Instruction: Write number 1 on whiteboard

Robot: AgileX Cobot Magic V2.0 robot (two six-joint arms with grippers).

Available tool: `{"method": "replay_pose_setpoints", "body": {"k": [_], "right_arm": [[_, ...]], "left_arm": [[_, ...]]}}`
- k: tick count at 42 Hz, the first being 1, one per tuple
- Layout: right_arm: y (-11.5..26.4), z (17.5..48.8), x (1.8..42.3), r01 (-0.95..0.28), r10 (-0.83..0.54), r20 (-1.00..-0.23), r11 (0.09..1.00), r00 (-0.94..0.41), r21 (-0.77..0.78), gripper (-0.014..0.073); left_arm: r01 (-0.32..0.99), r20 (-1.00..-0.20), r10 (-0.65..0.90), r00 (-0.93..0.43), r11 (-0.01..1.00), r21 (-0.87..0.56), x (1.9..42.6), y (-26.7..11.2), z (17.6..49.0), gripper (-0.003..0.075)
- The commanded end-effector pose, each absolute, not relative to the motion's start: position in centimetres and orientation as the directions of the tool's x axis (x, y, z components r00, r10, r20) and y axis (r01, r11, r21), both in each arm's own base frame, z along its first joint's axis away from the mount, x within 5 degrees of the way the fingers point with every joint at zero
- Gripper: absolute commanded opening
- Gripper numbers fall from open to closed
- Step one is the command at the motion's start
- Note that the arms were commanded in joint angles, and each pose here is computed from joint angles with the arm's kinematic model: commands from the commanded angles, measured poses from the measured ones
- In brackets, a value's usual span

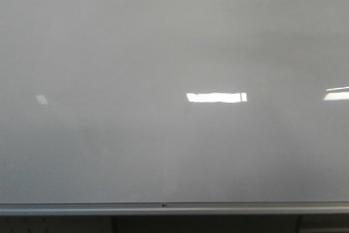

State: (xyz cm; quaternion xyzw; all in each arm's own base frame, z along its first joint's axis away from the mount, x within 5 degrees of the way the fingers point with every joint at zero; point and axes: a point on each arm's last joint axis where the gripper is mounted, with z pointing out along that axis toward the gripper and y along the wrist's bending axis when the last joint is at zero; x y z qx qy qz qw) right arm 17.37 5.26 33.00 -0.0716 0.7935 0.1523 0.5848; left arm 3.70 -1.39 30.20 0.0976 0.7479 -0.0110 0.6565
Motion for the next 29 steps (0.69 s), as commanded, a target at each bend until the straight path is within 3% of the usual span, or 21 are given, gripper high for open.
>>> {"method": "replay_pose_setpoints", "body": {"k": [1,12,29], "right_arm": [[5.5,35.1,19.9,-0.268,0.070,-0.968,0.954,-0.239,0.135,-0.0059],[6.3,36.0,24.6,-0.244,0.041,-0.975,0.965,-0.218,0.095,-0.0059],[6.3,36.4,26.4,-0.207,0.040,-0.988,0.976,-0.148,0.071,-0.0059]], "left_arm": [[0.133,-0.995,0.094,-0.034,0.987,0.088,3.7,-1.3,31.7,-0.0020],[0.133,-0.995,0.094,-0.034,0.987,0.088,3.7,-1.3,31.7,-0.0020],[0.133,-0.995,0.094,-0.034,0.987,0.088,3.7,-1.3,31.7,-0.0020]]}}
